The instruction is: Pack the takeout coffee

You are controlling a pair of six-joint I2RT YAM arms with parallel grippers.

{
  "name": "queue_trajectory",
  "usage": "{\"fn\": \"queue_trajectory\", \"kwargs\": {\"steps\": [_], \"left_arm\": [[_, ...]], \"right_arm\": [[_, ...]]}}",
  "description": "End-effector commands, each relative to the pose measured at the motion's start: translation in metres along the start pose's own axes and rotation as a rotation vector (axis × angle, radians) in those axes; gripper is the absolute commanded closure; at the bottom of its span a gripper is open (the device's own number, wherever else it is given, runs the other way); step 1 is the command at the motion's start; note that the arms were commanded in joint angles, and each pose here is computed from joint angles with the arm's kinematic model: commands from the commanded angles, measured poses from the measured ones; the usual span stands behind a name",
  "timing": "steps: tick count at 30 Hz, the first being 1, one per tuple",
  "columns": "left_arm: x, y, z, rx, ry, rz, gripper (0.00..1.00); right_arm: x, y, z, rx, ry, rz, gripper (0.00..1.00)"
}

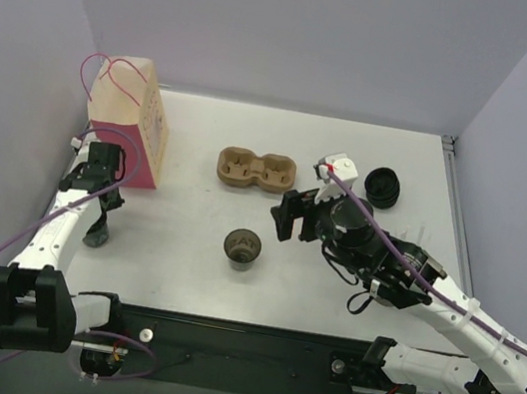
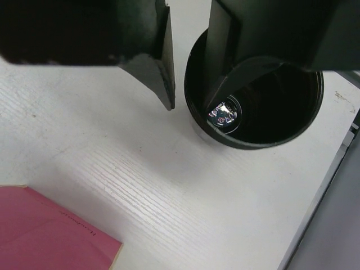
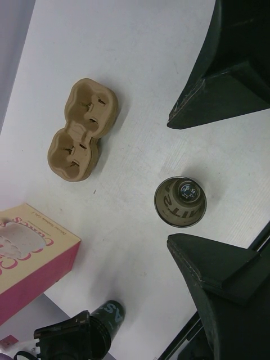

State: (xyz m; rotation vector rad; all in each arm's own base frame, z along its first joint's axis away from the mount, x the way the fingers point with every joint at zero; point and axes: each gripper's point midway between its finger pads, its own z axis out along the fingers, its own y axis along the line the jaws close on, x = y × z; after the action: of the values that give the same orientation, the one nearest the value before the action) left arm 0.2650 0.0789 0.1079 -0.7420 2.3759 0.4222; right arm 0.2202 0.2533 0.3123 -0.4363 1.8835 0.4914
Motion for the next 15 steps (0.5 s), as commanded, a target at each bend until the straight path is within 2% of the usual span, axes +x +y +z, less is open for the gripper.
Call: {"fn": "queue_trajectory", "kwargs": {"steps": [1,4,5,12,14,15], "left_arm": [[-0.013,-0.001,-0.013,0.013,-0.069,-0.011,0.62],[-0.019,-0.001,-0.025,0.040,-0.100,-0.009,0.55],[-0.022,0.000,-0.031,0.053,-0.116,-0.012,0.49],[-0.053,0.003,-0.075,0.125,-0.207,-0.055,0.42],[-0.072,-0.007,-0.100,0.225,-0.264,-0.048,0.41],[-0.072,-0.026,-0.112,0.350,-0.258,-0.030,0.36]], "right_arm": [[-0.018,-0.003,-0.013,0.011,-0.049,0.015,0.23],[-0.019,-0.006,-0.016,0.017,-0.051,0.008,0.23],[-0.020,-0.007,-0.017,0.019,-0.053,0.009,0.23],[-0.017,-0.015,-0.018,0.048,-0.041,-0.030,0.23],[-0.020,-0.030,-0.017,0.121,-0.037,-0.035,0.23],[-0.015,-0.038,-0.016,0.150,-0.009,-0.052,0.22]]}}
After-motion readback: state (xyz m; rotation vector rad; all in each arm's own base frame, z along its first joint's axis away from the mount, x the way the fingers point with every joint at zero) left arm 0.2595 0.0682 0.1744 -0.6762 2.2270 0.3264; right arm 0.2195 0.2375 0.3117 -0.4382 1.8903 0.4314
